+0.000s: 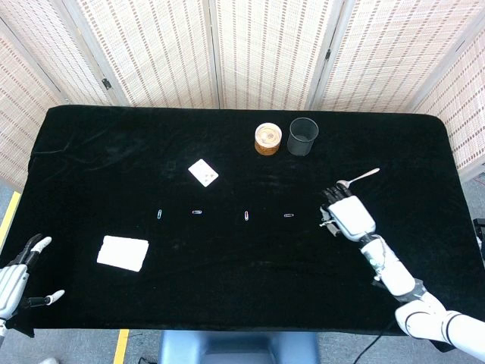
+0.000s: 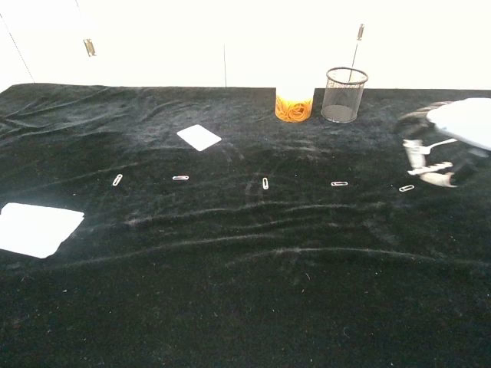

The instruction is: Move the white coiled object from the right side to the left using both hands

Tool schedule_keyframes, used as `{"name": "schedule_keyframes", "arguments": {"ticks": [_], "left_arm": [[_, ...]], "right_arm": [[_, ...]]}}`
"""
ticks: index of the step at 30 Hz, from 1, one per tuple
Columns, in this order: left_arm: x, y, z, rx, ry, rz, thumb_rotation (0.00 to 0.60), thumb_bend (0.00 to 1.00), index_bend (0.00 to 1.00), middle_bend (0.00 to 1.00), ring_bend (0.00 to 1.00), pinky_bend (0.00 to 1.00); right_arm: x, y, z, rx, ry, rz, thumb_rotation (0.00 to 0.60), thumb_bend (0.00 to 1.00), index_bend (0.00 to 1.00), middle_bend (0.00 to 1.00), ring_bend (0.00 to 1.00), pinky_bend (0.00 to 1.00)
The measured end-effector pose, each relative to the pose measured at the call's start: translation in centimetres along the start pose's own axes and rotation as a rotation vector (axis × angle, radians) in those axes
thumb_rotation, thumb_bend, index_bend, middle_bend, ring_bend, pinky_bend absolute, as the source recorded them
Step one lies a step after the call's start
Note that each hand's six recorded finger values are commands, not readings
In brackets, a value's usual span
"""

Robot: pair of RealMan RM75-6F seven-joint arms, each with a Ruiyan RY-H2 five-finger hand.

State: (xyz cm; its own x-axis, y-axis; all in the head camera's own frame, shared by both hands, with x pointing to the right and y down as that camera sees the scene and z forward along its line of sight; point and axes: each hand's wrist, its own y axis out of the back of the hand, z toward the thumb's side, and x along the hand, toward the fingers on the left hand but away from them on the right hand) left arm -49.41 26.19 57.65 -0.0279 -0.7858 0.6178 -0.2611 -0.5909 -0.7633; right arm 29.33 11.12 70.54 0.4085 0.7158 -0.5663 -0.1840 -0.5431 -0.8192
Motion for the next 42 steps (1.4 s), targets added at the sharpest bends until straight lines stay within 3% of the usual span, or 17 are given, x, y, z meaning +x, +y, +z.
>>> {"name": "schedule_keyframes", "arguments": {"ticks": [14, 26, 37, 42], "left_arm": [[-0.6, 0.7, -1.0, -0.036, 0.020, 0.024, 0.600, 0.15, 0.00, 0.00, 0.18, 0.33], [-1.2, 1.0, -1.5, -0.053, 0.030, 0.042, 0.600, 0.15, 0.00, 0.00, 0.18, 0.33], [-1.3, 1.2, -1.8, -0.064, 0.035, 0.046, 0.600, 0.15, 0.00, 0.00, 0.18, 0.33], [-1.5, 1.4, -1.9, -0.069, 0.037, 0.055, 0.600, 0.15, 0.00, 0.00, 0.18, 0.33]], "right_arm": [[-6.4, -1.0, 7.6, -0.022, 0.140, 0.053, 0.600, 0.55, 0.88, 0.20, 0.14, 0.10], [-7.7, -1.5, 9.0, -0.032, 0.165, 0.066, 0.600, 0.55, 0.88, 0.20, 0.14, 0.10], [-7.6, 1.8, 11.2, -0.080, 0.232, -0.026, 0.600, 0.55, 0.88, 0.21, 0.14, 0.10], [-9.0, 2.3, 13.5, -0.041, 0.269, -0.012, 0.600, 0.55, 0.88, 0.21, 0.14, 0.10]]}}
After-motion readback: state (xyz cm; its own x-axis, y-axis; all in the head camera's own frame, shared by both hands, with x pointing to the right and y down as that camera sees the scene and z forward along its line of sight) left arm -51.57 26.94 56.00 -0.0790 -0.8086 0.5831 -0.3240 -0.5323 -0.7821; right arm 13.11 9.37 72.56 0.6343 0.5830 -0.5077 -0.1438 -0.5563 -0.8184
